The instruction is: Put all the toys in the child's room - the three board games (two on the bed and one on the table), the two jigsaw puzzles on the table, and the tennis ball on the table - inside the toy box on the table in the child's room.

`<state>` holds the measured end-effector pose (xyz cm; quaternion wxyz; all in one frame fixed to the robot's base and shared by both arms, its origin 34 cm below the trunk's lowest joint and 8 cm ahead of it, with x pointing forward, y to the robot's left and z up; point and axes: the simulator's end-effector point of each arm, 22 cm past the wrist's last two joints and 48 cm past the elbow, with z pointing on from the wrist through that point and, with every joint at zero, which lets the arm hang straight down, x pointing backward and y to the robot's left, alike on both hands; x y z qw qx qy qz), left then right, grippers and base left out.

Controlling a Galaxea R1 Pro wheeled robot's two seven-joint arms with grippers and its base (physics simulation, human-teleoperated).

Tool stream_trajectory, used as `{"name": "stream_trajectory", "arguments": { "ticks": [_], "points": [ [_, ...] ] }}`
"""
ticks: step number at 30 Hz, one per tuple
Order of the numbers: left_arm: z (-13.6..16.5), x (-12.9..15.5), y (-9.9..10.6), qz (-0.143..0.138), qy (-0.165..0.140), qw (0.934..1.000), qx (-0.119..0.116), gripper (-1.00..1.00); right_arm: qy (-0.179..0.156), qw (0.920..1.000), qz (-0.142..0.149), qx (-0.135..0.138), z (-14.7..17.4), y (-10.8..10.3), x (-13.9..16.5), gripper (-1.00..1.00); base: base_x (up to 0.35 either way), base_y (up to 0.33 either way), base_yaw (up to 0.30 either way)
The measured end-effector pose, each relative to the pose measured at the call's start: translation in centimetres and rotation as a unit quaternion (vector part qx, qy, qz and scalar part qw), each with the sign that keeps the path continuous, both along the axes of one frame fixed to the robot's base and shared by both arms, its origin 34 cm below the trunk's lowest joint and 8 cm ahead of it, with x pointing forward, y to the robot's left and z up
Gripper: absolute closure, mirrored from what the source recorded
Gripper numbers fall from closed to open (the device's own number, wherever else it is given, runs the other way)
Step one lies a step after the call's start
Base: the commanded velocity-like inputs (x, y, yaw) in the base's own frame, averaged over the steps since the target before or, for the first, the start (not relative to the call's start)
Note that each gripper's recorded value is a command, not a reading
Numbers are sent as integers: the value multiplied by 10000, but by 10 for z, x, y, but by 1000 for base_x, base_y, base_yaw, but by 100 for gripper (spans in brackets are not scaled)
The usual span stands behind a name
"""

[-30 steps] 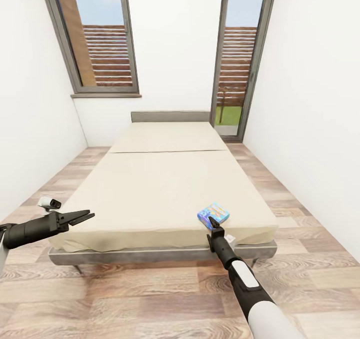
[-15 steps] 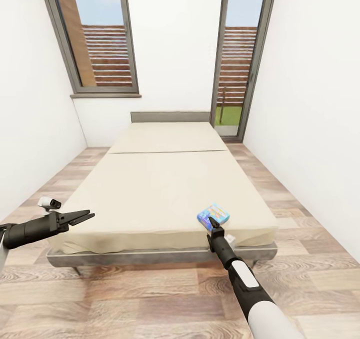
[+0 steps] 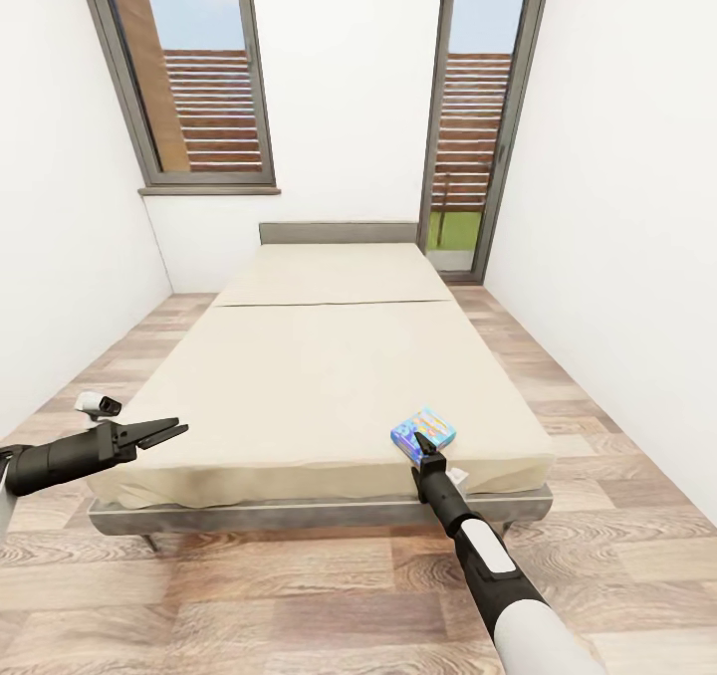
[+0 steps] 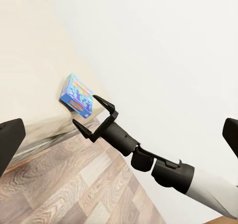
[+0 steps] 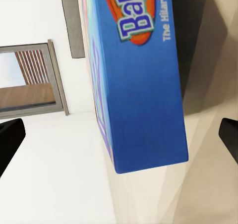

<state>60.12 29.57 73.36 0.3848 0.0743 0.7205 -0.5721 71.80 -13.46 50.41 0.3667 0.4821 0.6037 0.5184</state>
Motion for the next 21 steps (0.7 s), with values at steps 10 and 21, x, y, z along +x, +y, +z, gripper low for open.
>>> {"name": "stream_trajectory", "arguments": {
  "ticks": [10,21],
  "points": [
    [0,0,0,0,1,10000,2,-100,0,10000,0,0,0,0,0,-100,0,-2,0],
    [0,0,0,0,1,10000,-1,-100,-23,10000,-30,26,2,-1,1,-100,0,-109,0]
  ]
}}
